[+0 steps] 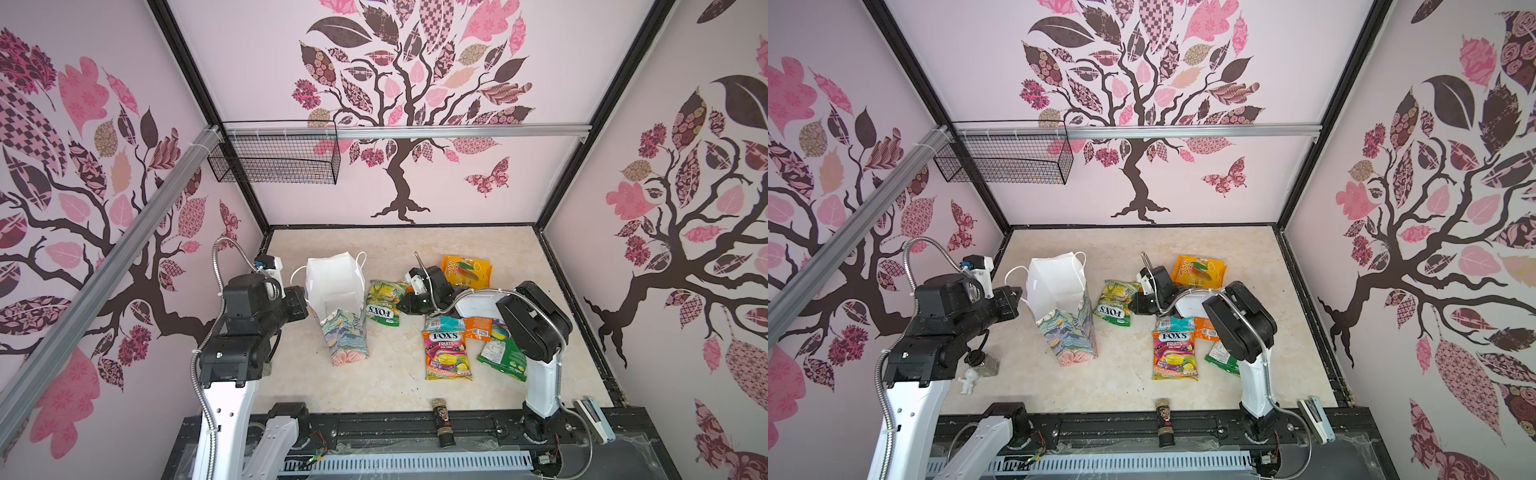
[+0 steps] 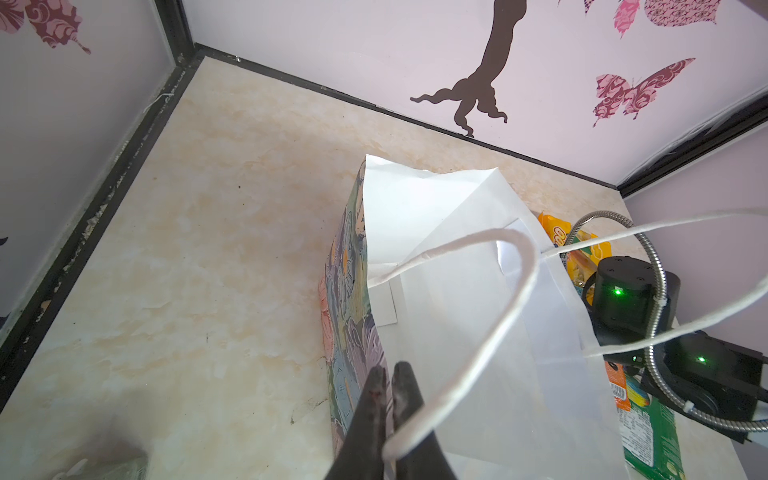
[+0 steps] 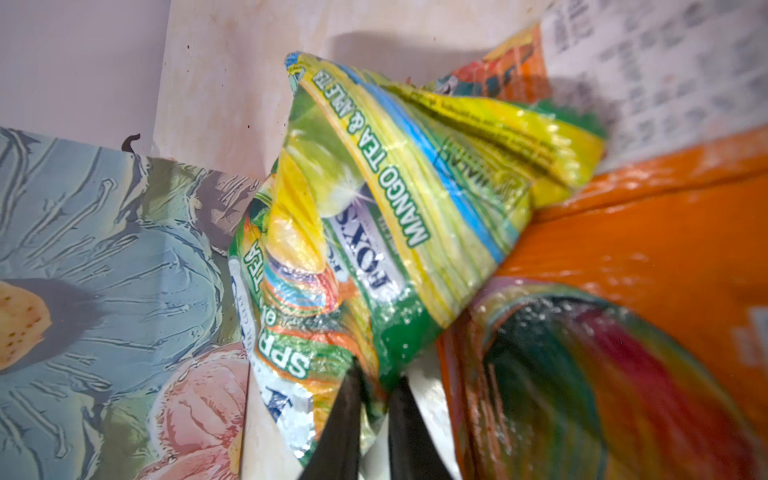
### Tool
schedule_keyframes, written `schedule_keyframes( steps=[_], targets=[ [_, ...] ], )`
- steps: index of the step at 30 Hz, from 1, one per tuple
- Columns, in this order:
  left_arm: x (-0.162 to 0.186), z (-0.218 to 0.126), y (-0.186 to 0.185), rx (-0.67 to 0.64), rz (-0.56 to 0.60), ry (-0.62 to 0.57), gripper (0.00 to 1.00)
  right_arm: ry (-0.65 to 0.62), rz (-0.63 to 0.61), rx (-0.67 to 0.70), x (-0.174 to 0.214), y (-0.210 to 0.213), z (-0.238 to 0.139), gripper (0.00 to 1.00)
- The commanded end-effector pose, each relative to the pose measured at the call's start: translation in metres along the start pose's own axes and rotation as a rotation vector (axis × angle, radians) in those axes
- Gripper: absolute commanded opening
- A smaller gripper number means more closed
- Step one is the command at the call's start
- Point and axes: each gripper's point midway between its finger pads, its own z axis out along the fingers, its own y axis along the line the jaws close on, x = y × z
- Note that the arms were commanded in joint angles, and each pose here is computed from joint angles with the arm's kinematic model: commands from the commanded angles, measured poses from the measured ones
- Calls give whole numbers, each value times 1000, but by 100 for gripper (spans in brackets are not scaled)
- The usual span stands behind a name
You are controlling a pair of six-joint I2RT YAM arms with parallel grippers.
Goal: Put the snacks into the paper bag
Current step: 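Close the right gripper on the green-yellow FOX'S candy packet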
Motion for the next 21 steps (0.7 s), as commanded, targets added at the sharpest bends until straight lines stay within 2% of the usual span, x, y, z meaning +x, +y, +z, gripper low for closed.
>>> schedule_keyframes(
  steps=[1,2,3,11,21],
  targets=[
    [-5,0,-3,15,13,-20,10,-26,-14,-17,-7,7,0,5],
    [-4,0,-3,15,13,-18,10,-34,-15,-25,-8,9,-2,0],
    [-4,1,-3,14,12,-18,10,-40,-15,-29,-8,10,-4,0],
    [-3,2,-2,12,11,-14,9,-85,-39,-7,-19,18,-21,0],
    [-3,2,-3,16,10,-17,8,-171,-57,-50,-34,44,-53,0]
  ],
)
